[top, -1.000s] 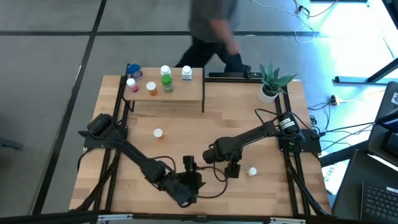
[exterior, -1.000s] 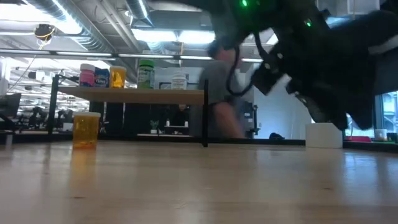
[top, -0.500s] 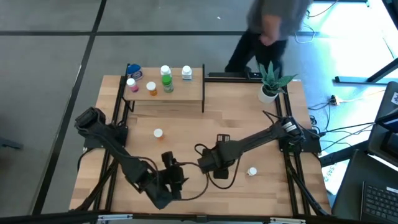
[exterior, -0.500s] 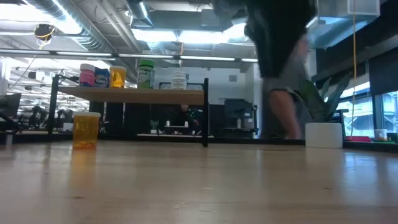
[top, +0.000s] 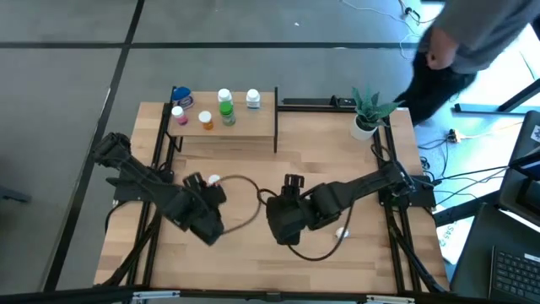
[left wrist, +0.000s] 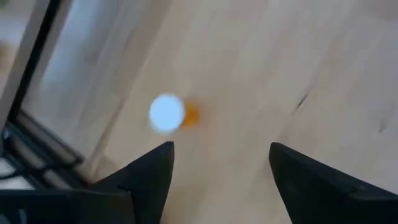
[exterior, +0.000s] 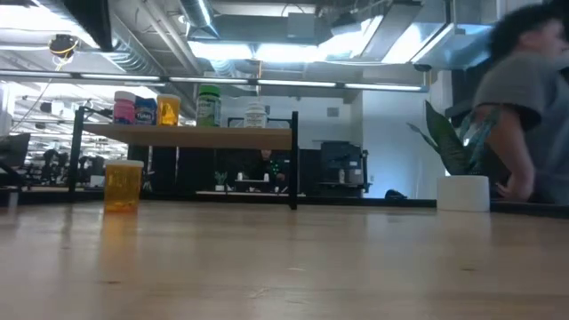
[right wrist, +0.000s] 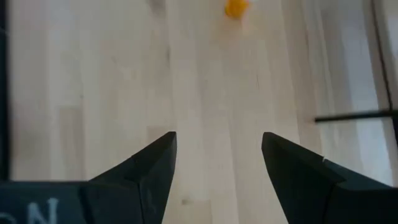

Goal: Pick and place medicine bottles onto shelf by color
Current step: Put the orange pill bottle on the shelf

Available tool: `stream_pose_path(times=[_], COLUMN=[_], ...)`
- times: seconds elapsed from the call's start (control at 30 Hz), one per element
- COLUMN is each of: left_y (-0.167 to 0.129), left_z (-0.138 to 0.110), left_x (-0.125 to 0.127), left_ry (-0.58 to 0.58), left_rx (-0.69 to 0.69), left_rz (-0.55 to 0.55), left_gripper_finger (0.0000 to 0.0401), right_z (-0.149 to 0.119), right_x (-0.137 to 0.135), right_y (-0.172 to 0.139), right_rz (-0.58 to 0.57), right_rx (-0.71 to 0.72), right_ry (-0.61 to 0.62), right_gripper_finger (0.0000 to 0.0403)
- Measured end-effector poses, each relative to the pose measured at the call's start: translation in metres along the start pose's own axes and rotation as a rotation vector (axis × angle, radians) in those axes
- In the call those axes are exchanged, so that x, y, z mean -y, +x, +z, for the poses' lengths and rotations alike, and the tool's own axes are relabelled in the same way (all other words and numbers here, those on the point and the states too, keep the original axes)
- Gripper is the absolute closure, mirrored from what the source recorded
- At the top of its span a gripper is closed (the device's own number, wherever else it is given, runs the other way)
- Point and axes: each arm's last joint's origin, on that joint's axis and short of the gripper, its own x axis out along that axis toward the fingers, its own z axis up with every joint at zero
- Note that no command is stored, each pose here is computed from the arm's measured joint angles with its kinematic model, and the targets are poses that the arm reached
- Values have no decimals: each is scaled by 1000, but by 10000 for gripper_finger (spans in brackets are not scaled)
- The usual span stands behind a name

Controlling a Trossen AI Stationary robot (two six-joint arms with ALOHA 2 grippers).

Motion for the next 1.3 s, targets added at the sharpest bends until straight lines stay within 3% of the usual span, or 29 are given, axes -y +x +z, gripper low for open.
stream_pose_path(times=[0.23,0.4,0.63,1.07,1.3], left_y=[5,19,43,94,107], left_z=[16,23,26,32,36], left_x=[-35,-55,-71,-101,-112], left_ry=[-41,-27,-13,34,66], left_rx=[-202,-295,-314,-328,-307], left_rz=[-69,-138,-179,-183,-193], left_gripper_finger=[144,144,144,144,144], right_z=[4,1,-7,-12,-10], right_x=[14,32,36,27,26], right_y=[-39,-66,-79,-82,-82], right_rz=[76,18,-96,-45,-22], right_rx=[122,215,245,226,235], right_ry=[-40,7,15,30,32], right_gripper_finger=[163,163,163,163,163])
